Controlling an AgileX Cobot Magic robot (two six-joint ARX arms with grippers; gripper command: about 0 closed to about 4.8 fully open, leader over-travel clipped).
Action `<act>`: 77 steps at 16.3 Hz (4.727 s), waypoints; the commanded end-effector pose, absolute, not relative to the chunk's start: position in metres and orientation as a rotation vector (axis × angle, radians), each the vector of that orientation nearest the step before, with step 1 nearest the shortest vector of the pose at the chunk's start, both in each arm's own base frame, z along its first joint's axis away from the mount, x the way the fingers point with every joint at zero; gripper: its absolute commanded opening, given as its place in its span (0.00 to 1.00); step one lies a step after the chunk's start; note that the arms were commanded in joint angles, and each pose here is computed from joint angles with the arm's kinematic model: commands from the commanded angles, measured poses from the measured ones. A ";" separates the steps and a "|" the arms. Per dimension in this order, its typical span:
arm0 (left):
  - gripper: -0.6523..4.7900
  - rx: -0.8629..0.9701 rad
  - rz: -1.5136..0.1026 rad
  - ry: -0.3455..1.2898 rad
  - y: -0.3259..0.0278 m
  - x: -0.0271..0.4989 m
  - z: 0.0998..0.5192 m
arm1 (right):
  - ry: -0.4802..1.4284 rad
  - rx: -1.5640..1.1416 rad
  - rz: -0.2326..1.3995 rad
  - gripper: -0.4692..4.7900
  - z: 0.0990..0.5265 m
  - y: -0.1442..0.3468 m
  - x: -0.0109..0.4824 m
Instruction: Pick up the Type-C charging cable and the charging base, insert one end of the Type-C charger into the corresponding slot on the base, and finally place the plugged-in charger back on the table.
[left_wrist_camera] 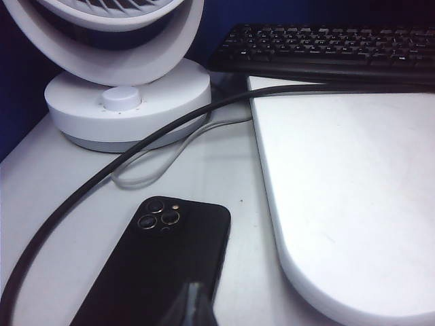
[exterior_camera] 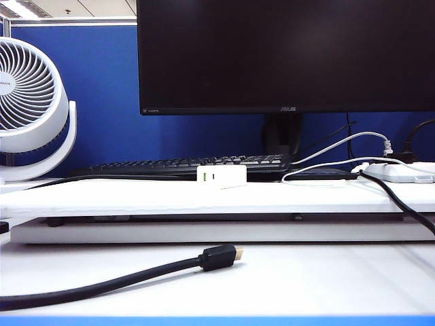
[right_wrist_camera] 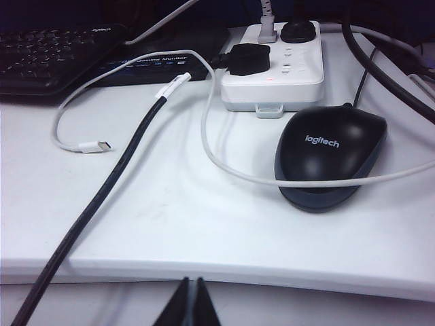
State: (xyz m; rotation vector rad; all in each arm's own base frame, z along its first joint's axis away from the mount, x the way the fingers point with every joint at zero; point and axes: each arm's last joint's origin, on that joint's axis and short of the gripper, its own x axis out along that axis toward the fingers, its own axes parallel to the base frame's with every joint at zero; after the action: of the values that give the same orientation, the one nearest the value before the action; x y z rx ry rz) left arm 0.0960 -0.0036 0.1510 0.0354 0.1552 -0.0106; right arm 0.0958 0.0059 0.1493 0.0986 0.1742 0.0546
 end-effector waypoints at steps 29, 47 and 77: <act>0.11 -0.193 -0.303 0.005 -0.027 0.223 0.400 | -0.070 0.242 0.173 0.09 0.429 0.015 0.163; 0.96 0.173 -0.672 0.784 -0.241 0.334 0.262 | 0.057 0.226 0.489 0.09 0.420 0.064 0.187; 0.30 -0.708 -0.125 1.186 -0.259 0.359 0.255 | 0.016 0.233 0.518 0.09 0.428 0.059 0.168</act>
State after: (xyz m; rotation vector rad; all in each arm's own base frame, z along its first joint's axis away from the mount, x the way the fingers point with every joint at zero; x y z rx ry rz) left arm 0.3589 -0.2578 0.2481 -0.6219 1.2033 -0.1415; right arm 0.1708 0.0597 0.4242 0.2277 0.0439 0.5118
